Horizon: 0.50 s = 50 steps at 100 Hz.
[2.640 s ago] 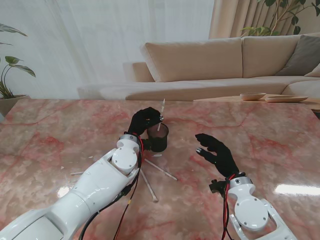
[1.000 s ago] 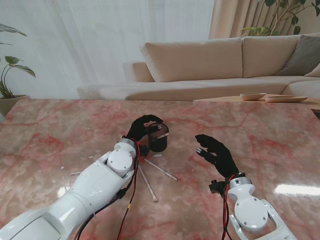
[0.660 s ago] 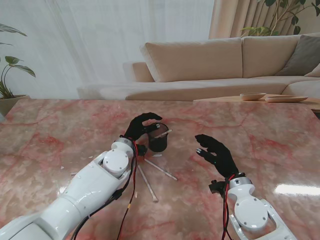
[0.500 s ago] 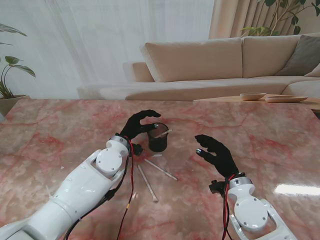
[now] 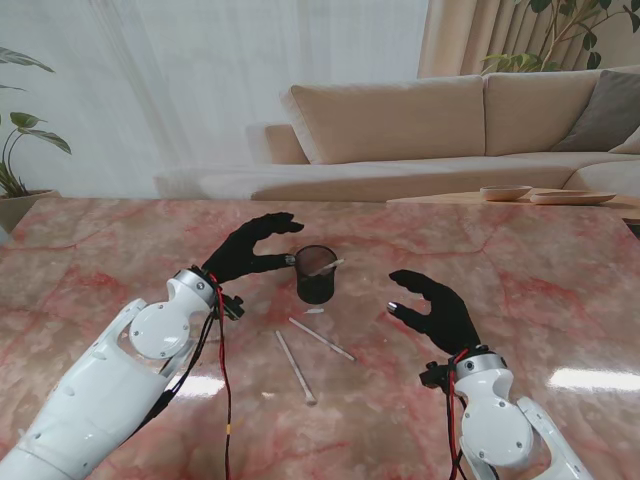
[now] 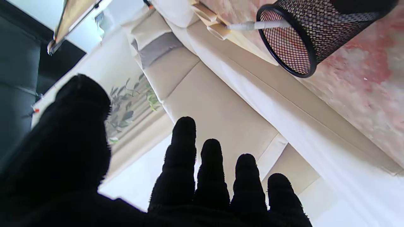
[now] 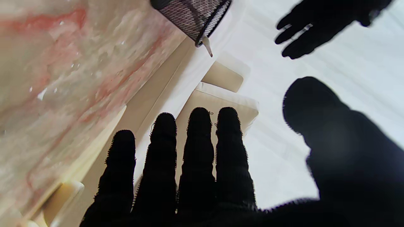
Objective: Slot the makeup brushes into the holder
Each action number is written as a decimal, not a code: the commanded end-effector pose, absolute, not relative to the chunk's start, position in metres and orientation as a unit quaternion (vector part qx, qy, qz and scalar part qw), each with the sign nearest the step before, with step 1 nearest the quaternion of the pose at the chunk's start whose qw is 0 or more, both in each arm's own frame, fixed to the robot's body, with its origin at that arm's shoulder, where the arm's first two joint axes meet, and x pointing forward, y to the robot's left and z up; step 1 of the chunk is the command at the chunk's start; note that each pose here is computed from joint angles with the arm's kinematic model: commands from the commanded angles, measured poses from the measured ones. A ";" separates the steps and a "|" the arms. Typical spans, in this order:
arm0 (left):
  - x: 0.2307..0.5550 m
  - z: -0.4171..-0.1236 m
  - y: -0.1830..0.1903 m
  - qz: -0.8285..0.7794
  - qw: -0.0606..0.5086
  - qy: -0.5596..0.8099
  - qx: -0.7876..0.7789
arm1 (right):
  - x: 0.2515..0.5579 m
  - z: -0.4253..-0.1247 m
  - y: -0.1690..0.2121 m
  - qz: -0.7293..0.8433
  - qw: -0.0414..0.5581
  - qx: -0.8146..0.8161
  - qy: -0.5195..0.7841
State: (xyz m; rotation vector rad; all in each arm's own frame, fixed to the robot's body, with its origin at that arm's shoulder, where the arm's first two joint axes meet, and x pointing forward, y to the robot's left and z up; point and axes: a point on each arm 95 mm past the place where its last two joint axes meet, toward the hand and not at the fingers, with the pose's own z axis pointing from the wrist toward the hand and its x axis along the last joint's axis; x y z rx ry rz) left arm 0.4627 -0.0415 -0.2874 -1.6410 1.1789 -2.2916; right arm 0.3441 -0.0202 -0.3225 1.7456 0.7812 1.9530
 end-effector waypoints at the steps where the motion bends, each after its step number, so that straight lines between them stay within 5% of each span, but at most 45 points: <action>1: 0.454 -0.293 -0.031 -0.744 0.050 0.396 -0.536 | 0.338 -0.325 -0.020 0.691 0.197 0.634 0.286; 50: 0.393 -0.299 -0.001 -0.740 0.077 0.435 -0.507 | 0.326 -0.331 -0.007 0.632 0.296 0.577 0.425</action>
